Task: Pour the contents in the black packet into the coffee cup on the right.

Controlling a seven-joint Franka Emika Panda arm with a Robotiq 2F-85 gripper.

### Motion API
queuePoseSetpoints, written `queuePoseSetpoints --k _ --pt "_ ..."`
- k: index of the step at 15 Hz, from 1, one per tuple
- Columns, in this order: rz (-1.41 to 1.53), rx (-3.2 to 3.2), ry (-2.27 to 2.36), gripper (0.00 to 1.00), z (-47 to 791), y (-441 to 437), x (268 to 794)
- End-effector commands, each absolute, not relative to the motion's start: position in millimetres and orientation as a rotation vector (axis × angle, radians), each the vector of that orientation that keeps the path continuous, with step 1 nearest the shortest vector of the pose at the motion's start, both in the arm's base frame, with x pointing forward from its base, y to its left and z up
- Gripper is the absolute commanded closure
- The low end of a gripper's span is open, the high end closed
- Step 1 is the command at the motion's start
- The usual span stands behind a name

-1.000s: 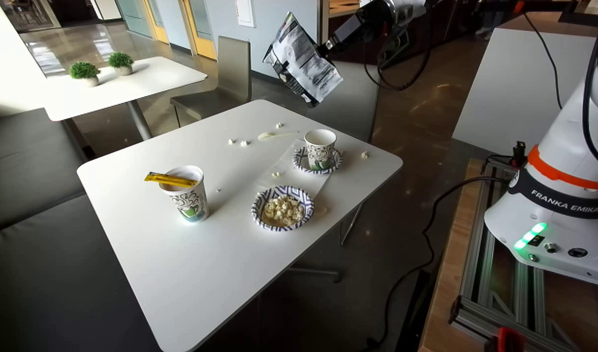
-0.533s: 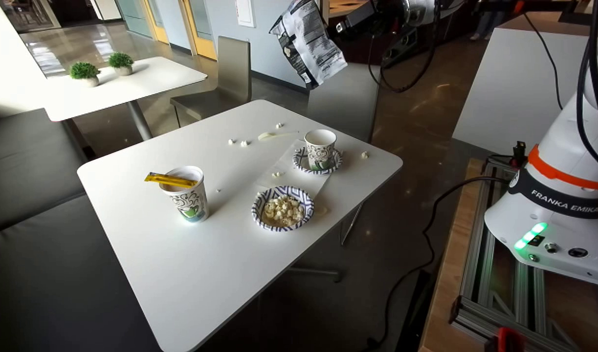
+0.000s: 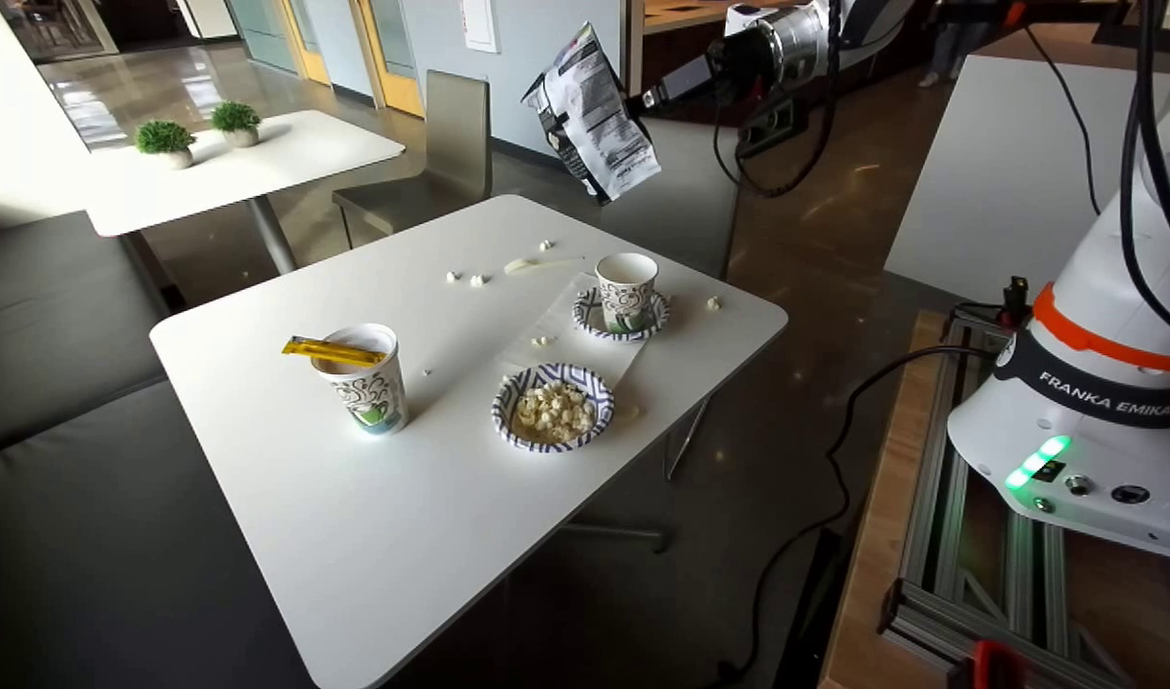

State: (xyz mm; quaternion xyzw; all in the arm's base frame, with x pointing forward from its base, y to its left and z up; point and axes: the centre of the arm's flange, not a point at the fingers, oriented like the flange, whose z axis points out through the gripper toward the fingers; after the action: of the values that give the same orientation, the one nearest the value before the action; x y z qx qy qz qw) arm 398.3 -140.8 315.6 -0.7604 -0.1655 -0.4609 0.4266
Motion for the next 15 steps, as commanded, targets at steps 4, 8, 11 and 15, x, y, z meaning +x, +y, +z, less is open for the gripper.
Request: queuePoseSetpoints --k 4,8,11,15 --pt "-1.163 -1.98 -0.43 1.0 291.7 -135.8 400.5" --pt "-1.159 -2.016 -0.461 1.0 285.1 -136.0 399.0" --pt "-1.204 -1.97 -0.474 1.0 293.3 -140.3 396.1" --pt "-1.184 -1.92 -0.457 0.99 298.7 -142.9 397.8"
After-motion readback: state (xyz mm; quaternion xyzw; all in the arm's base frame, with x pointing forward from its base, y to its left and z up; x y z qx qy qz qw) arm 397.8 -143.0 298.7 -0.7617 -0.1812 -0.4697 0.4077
